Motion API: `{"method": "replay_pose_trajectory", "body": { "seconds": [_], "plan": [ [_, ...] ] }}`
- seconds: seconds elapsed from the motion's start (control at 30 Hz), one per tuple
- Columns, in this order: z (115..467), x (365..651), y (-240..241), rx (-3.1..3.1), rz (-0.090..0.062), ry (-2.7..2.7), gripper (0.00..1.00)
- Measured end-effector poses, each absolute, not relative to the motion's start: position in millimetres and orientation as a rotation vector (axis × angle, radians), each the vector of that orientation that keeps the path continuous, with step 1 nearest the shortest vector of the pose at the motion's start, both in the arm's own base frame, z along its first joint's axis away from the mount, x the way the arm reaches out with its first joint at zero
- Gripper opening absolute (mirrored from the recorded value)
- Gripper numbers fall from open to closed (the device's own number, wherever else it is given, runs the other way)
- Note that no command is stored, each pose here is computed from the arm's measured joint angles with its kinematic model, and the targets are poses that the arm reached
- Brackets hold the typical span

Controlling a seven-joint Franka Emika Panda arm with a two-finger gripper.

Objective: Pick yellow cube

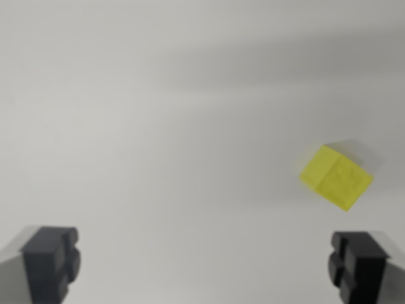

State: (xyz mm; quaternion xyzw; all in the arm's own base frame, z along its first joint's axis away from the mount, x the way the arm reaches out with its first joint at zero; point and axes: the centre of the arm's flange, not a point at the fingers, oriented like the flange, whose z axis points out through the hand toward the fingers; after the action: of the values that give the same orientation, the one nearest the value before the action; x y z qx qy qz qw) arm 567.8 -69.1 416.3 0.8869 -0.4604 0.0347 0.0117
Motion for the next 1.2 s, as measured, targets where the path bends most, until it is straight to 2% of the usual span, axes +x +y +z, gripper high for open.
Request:
{"method": "replay_pose_trajectory", "body": {
  "seconds": [1.2],
  "plan": [
    [327.8, 537.7, -125.4, 2.626, 0.072, -1.694, 1.00]
  ]
}}
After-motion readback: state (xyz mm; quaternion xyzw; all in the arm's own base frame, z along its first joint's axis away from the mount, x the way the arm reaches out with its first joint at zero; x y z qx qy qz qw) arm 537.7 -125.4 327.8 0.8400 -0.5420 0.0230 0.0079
